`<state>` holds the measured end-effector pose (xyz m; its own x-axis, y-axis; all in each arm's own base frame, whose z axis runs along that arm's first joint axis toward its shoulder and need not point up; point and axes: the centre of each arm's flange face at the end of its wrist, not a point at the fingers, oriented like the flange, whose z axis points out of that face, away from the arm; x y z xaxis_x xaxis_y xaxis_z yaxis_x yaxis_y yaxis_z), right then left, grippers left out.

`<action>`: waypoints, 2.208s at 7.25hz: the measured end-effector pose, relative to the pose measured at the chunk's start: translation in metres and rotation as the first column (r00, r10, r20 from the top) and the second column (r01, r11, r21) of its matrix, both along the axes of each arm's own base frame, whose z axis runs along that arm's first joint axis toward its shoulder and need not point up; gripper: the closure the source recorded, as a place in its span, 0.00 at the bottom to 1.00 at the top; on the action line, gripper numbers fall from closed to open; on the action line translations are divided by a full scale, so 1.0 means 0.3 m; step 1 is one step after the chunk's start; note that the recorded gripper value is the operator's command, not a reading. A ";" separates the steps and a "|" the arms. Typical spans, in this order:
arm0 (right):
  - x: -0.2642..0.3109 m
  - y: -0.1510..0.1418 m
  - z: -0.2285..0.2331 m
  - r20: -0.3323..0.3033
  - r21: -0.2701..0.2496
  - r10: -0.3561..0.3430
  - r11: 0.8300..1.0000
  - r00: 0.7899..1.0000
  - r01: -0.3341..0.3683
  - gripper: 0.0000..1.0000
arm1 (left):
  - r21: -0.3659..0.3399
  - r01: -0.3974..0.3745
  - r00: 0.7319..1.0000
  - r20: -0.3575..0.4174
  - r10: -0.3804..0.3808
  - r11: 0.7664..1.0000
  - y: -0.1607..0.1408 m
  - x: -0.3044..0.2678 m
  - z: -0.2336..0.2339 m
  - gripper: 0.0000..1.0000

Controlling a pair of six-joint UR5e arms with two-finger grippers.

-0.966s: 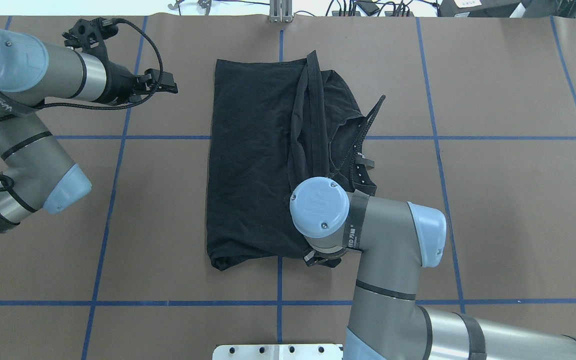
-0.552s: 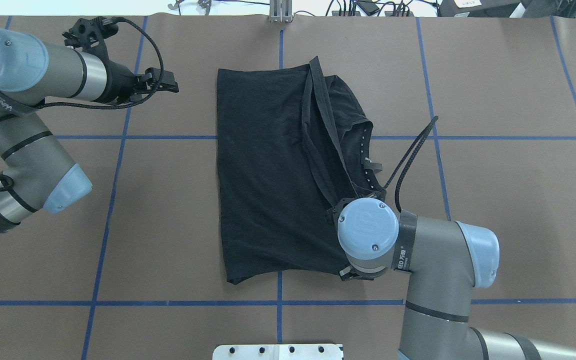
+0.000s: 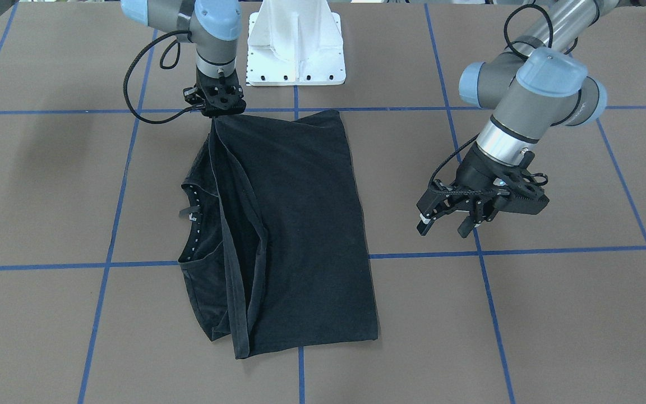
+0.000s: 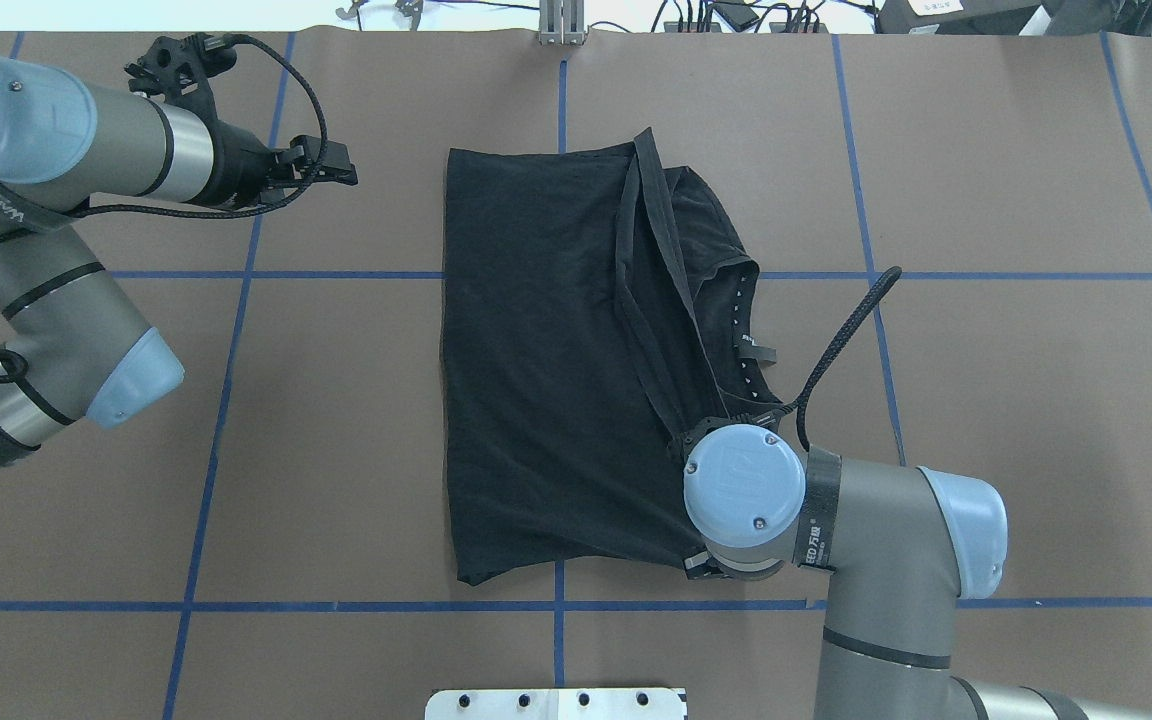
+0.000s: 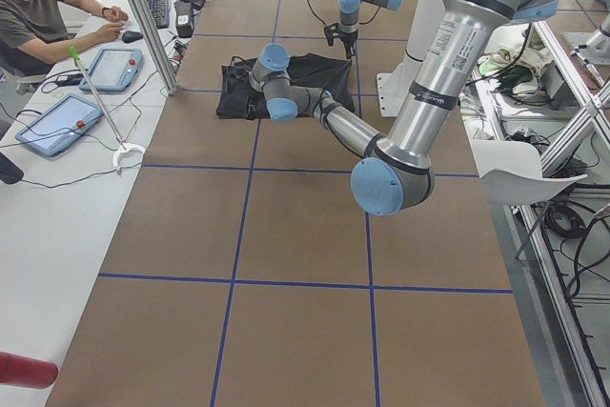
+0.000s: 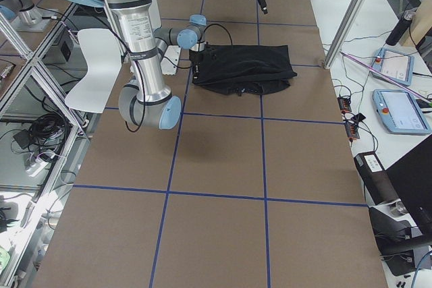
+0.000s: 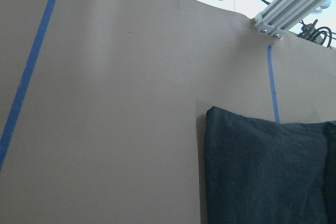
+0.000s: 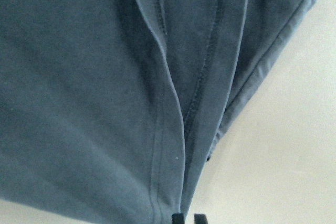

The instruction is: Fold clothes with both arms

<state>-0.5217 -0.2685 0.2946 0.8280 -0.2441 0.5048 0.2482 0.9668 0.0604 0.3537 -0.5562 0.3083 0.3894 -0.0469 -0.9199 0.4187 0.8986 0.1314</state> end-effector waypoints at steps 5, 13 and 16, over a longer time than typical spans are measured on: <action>0.011 -0.266 -0.089 0.128 0.044 0.126 0.990 0.984 -0.132 0.00 | 0.001 -0.003 1.000 -0.002 0.003 1.000 0.002 0.000 -0.003 0.00; -0.059 -0.373 -0.067 0.115 0.187 -0.025 0.982 0.993 0.003 0.30 | 0.002 -0.004 1.000 -0.004 0.004 1.000 0.006 -0.003 -0.008 0.00; -0.094 -0.385 -0.084 0.083 0.255 -0.117 0.963 0.990 0.092 0.54 | -0.001 -0.004 1.000 -0.001 0.004 1.000 0.003 -0.001 0.000 0.00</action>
<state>-0.5499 -0.3841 0.2695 0.7414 -0.4551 0.4931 0.3284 0.8869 0.3249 0.3534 -0.5552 0.3082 0.3886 -0.0467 -0.9202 0.4151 0.9005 0.1296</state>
